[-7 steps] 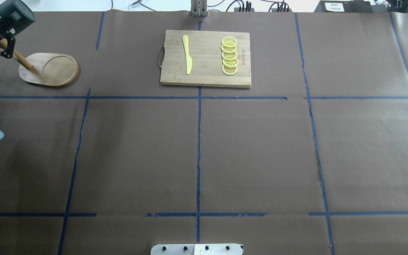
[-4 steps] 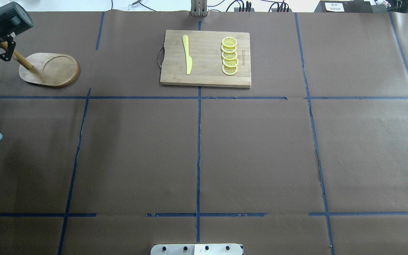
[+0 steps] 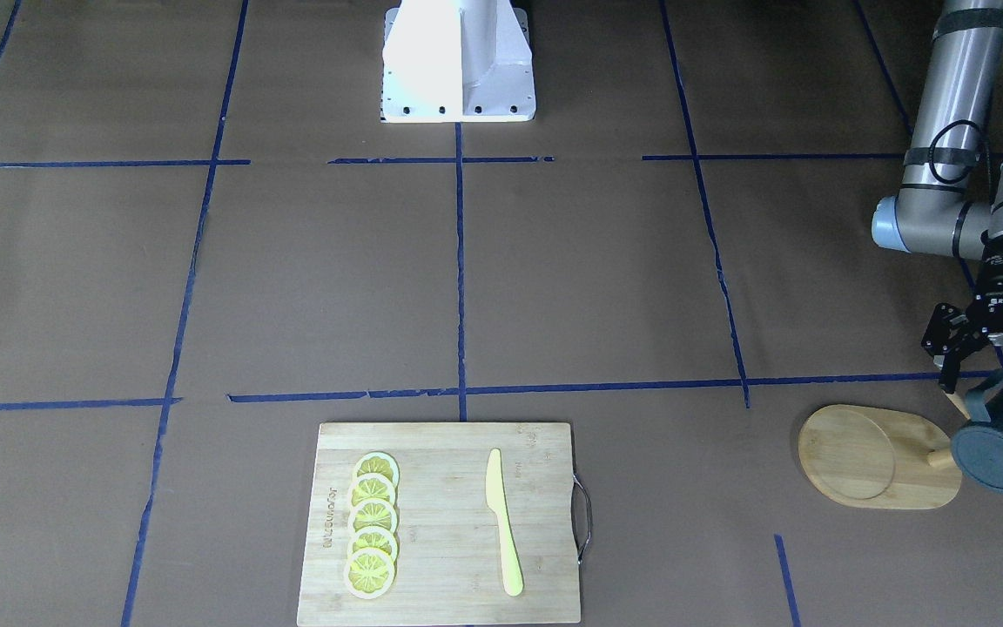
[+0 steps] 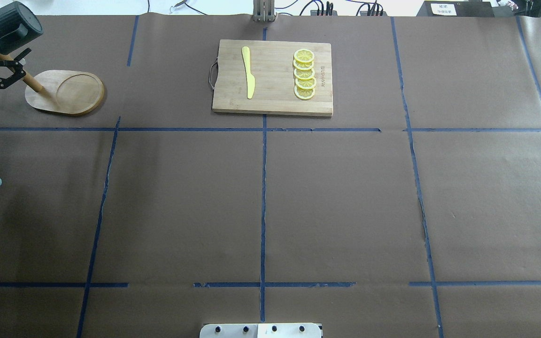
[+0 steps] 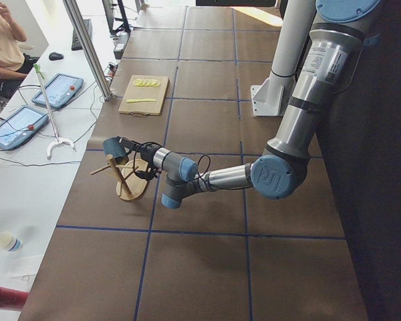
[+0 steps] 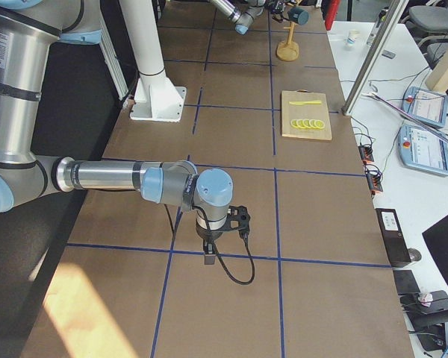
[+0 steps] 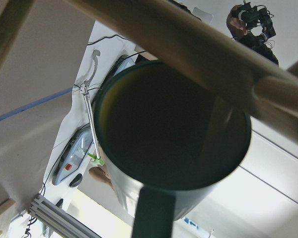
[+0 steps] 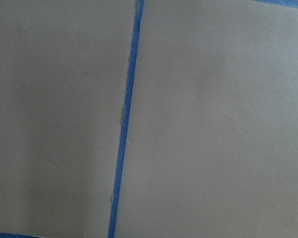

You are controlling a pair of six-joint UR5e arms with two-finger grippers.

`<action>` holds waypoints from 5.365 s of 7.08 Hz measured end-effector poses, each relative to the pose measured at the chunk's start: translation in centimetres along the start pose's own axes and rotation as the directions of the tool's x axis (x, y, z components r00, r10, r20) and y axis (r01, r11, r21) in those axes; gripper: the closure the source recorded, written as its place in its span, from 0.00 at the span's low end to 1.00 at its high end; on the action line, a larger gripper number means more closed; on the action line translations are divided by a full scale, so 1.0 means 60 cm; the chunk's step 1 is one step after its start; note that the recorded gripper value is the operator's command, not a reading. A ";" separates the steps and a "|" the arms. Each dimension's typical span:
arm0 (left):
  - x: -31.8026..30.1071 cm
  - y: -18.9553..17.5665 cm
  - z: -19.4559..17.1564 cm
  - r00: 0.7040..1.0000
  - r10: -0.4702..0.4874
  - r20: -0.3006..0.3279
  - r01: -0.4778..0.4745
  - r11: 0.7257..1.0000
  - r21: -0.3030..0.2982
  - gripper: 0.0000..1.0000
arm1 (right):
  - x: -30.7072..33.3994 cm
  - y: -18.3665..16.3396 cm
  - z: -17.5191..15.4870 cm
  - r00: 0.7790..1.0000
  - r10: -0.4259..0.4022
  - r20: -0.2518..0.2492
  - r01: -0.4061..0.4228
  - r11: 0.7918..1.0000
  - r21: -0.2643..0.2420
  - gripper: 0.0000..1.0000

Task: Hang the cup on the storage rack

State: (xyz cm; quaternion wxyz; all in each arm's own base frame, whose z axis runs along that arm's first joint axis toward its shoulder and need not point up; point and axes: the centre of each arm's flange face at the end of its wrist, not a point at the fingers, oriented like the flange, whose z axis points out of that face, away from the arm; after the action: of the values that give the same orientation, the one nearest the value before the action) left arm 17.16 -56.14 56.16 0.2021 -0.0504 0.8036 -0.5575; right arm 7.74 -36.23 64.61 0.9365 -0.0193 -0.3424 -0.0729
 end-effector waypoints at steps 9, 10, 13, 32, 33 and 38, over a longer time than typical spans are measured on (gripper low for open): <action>0.013 0.058 -0.225 0.793 0.608 0.046 -0.577 0.772 -0.266 0.00 | 0.000 -0.001 0.000 1.000 0.000 0.001 0.000 1.000 0.001 0.00; 0.000 0.052 -0.222 0.598 0.798 0.069 -0.746 0.586 -0.317 0.00 | 0.000 0.001 0.000 1.000 0.001 0.001 -0.001 1.000 0.000 0.00; 0.003 0.001 -0.219 -0.010 0.996 0.087 -0.907 0.027 -0.421 0.00 | 0.002 0.004 0.003 1.000 0.004 0.003 -0.004 1.000 -0.004 0.00; 0.285 -0.231 -0.271 -0.509 0.710 0.486 -0.298 0.385 -0.874 0.00 | 0.004 -0.002 0.005 1.000 -0.008 0.003 0.008 1.000 -0.005 0.00; 0.280 -0.229 -0.279 -0.493 0.714 0.497 -0.291 0.403 -0.868 0.00 | 0.005 -0.001 0.006 1.000 -0.008 0.003 0.008 1.000 -0.006 0.00; 0.265 -0.180 -0.299 -0.427 0.778 0.461 -0.299 0.359 -0.884 0.00 | 0.015 0.003 0.020 1.000 0.007 0.011 -0.007 1.000 -0.022 0.00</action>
State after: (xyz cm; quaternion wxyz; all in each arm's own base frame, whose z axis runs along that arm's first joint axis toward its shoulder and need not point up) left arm -5.75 -49.35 67.10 0.9158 0.0037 0.4015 0.0081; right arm 7.70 -36.06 66.11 0.9346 -0.0313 -0.3465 -0.0733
